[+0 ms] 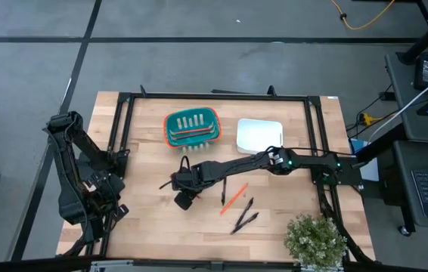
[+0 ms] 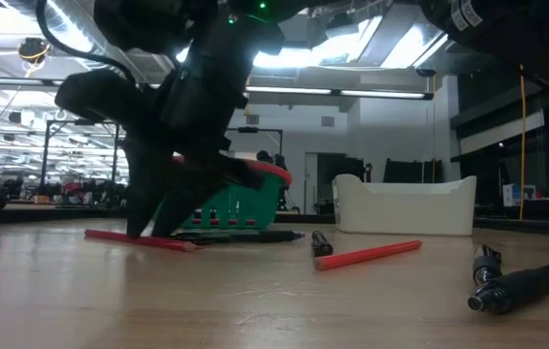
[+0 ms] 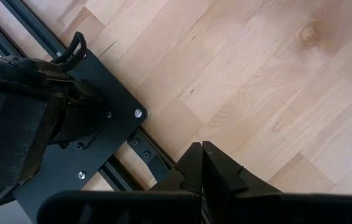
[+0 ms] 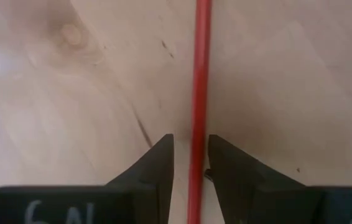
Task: Sort pens & pencils
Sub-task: Put the red pencil into the blue bin
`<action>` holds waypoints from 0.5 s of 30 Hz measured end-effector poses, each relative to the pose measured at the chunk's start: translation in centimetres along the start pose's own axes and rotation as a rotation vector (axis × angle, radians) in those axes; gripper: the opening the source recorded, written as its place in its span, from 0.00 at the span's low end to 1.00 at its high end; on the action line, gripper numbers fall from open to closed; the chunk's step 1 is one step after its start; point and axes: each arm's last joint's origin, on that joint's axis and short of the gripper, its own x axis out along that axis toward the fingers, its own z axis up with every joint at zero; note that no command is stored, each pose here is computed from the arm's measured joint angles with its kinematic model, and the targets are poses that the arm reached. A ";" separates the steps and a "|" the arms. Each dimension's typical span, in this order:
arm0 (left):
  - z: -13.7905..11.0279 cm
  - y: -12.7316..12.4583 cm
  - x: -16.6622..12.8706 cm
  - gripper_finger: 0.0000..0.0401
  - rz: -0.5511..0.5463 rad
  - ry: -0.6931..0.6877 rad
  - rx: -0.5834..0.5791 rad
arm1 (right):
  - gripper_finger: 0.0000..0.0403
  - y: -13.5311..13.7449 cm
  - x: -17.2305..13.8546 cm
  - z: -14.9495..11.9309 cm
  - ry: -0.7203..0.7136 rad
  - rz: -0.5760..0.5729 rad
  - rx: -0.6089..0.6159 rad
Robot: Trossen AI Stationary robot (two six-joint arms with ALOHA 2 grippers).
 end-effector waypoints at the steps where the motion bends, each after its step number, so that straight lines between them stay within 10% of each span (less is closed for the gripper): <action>1: 0.0 0.0 0.0 0.00 0.000 0.000 0.000 | 0.25 0.0 0.0 0.0 0.000 0.000 0.000; 15: 0.0 0.0 0.0 0.00 0.000 0.000 0.014 | 0.20 -0.1 0.1 0.0 0.003 -0.007 0.006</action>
